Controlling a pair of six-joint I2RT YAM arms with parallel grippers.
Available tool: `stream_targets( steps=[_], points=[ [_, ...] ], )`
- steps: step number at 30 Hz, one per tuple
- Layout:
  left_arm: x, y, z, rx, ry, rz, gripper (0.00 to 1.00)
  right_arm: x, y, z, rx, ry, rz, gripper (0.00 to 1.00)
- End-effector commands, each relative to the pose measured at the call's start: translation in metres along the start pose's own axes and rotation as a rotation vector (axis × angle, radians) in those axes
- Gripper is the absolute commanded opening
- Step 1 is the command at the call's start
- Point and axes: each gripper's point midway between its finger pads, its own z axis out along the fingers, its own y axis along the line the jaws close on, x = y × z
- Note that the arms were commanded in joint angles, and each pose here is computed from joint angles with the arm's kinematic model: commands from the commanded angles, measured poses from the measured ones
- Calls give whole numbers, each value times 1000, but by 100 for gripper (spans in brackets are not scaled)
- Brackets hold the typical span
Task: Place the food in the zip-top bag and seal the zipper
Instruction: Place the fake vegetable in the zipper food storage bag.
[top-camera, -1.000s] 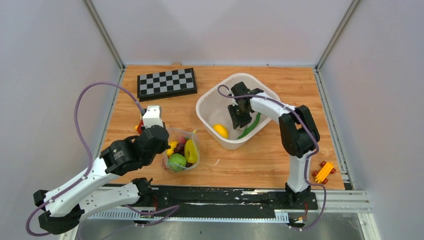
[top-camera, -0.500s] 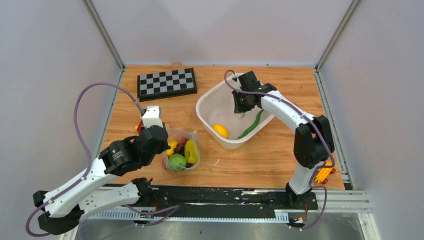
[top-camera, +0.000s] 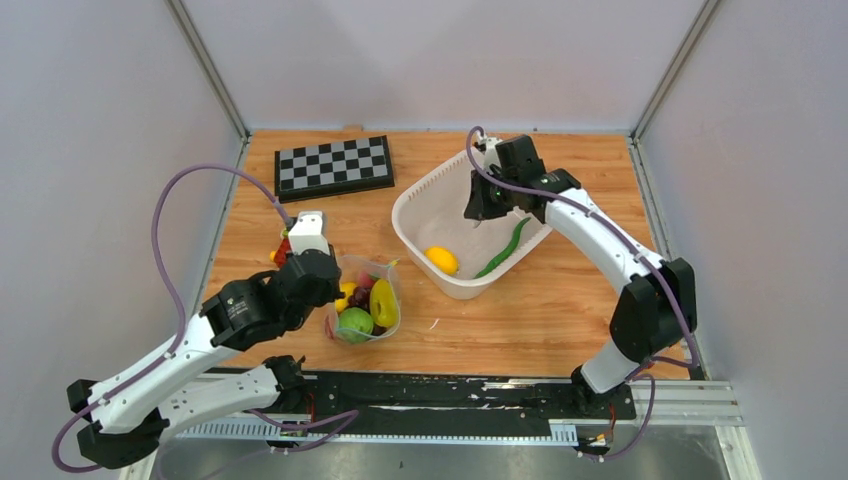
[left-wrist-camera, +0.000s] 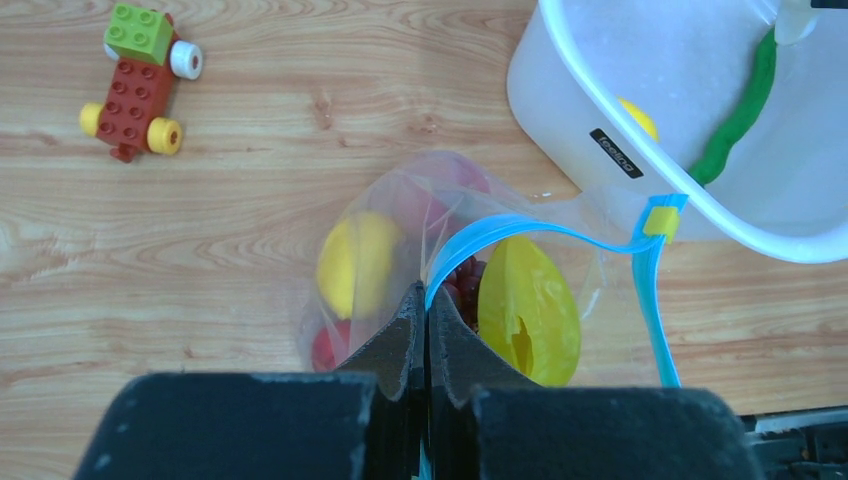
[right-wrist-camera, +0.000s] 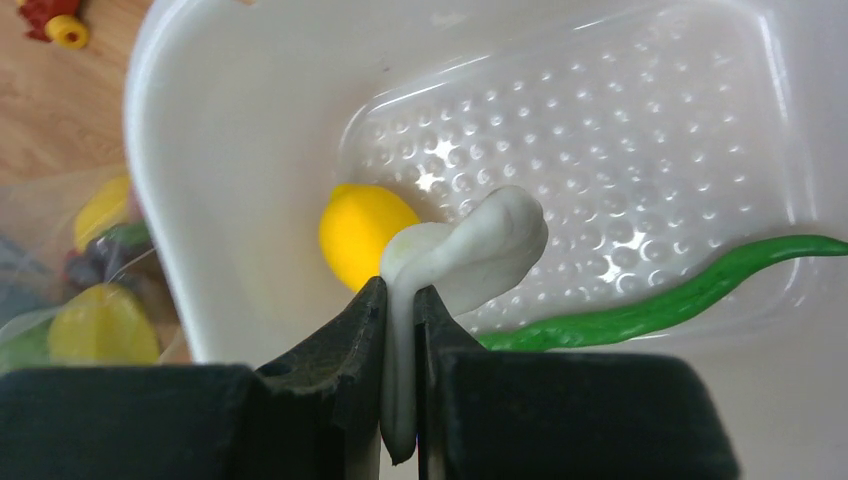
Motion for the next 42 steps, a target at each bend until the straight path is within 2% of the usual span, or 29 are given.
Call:
stream_targets(
  steps=[1,6,11,14,17,21,26,27,30,33,38,42],
  points=[
    [-17,-19,-3,66,-27,-54,2,-26,57,-55,-237,-142,-25,5],
    [-25,-36,-8,141,-28,-93,2,-21,125,-97,-468,-206,-118,6],
    [-20,-43,-11,171,10,-97,1,11,222,-144,-721,-237,-299,7],
    [-22,-43,-16,194,4,-107,1,33,266,-157,-855,-267,-361,8],
    [-24,-42,-21,228,-16,-113,1,58,289,-149,-884,-236,-404,8],
    [-25,-40,-27,262,-39,-86,1,90,288,-119,-735,-196,-435,11],
    [-25,-36,-31,257,-32,-69,2,94,276,-85,-625,-210,-400,16],
    [-22,-37,-30,264,-24,-62,2,95,276,-83,-616,-194,-412,22],
    [-16,-42,-26,282,-7,-52,2,94,277,-86,-607,-177,-439,57],
    [-14,-49,-28,319,6,-52,2,82,283,-107,-659,-244,-463,69],
    [-18,-54,-34,359,7,-13,3,66,280,-156,-720,-389,-525,72],
    [-10,-63,-38,414,50,37,3,75,250,-169,-674,-470,-514,72]
  ],
)
